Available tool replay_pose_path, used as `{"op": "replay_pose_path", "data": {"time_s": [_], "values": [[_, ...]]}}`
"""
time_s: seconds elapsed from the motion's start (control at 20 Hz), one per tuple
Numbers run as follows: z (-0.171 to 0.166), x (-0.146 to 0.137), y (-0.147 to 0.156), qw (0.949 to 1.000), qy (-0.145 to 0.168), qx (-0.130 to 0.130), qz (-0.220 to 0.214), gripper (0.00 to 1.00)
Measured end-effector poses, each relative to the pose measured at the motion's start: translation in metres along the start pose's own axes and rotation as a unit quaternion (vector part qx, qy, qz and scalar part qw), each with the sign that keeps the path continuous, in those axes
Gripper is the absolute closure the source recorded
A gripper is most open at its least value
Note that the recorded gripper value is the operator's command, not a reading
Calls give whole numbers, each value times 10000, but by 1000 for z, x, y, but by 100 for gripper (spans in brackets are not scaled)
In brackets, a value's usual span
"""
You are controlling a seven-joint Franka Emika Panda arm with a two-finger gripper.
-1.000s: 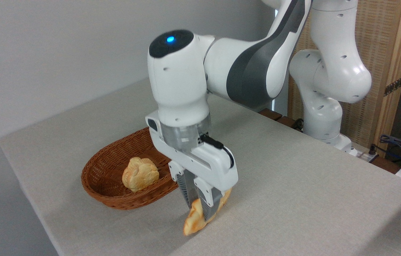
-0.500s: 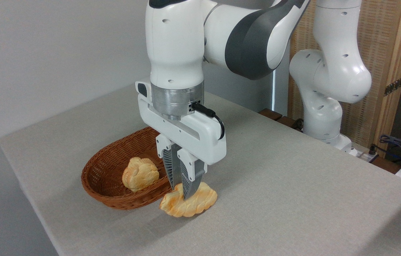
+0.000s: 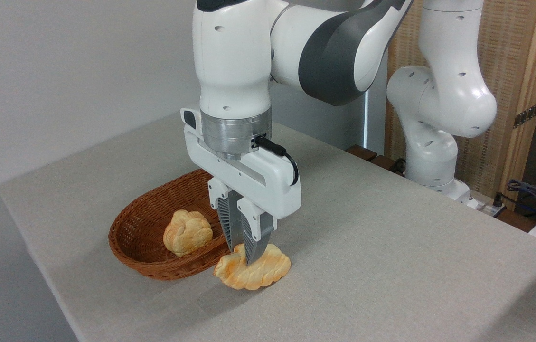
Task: Put bread into the basket
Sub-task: 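Carry the held braided loaf toward the wicker basket, then lower the loaf into the basket beside the roll and release it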
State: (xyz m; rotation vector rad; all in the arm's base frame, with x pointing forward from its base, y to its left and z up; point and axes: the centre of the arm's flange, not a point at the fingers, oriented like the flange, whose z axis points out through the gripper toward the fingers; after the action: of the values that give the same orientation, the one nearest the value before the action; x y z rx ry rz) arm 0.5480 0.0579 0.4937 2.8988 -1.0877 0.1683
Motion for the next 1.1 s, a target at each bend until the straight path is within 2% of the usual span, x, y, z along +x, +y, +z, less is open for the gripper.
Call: {"op": "replay_pose_path", "data": {"time_s": [0.25, 0.65, 0.9, 1.1], "values": [[-15, 5, -1, 9998, 189, 29, -36, 71], [-62, 15, 3, 9984, 547, -135, -78, 72], [-78, 31, 24, 9972, 717, -190, 104, 72], [-93, 46, 51, 9946, 951, -329, 255, 72]]}}
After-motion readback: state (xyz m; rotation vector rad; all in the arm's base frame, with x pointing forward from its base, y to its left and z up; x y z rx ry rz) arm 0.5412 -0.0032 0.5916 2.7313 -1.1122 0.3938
